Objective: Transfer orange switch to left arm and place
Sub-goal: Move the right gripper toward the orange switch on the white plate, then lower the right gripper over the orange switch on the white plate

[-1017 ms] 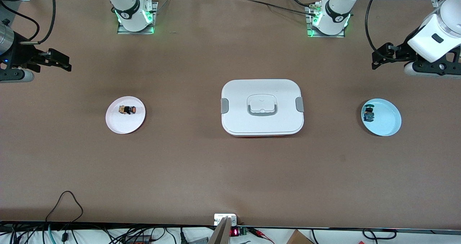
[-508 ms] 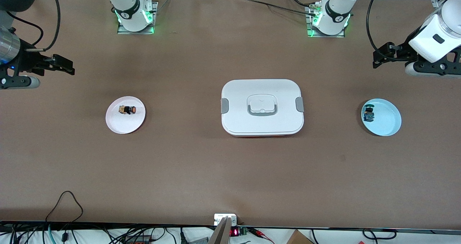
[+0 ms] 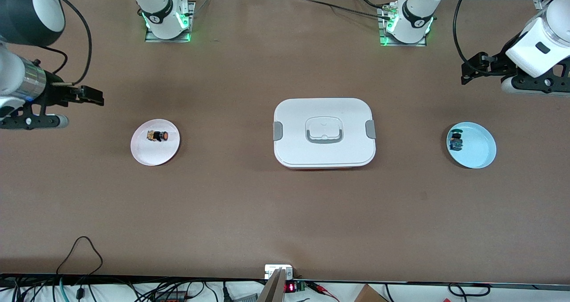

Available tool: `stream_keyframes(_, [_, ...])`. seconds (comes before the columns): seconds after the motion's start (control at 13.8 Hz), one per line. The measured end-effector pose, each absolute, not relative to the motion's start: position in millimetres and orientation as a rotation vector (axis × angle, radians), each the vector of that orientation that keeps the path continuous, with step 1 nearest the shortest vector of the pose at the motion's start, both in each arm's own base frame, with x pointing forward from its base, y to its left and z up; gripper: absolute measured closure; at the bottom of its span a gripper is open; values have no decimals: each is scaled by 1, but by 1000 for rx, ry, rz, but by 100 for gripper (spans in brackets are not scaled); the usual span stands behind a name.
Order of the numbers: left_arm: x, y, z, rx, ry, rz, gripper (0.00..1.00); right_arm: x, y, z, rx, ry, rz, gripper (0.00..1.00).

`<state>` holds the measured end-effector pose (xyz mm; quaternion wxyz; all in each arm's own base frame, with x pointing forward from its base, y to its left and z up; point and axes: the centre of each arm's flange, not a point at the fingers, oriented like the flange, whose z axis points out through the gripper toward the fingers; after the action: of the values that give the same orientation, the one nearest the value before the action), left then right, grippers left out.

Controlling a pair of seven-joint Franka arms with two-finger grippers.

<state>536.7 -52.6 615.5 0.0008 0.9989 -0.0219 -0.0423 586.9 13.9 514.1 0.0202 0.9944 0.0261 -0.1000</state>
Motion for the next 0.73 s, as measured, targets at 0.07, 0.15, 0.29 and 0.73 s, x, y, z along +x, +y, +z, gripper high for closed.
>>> stream_keyframes(0.07, [537,-53,617,3136,-69,-128,0,592,16,506,3082,85,-305,0])
stream_keyframes(0.15, [537,-53,618,3136,-69,-124,0,597,19,498,3079,90,-300,0])
stream_keyframes(0.29, [538,-52,618,3136,-68,-118,0,606,27,479,3071,109,-298,0])
stream_keyframes(0.73, [545,-51,611,3133,-66,-133,0,624,75,395,3048,209,-258,0])
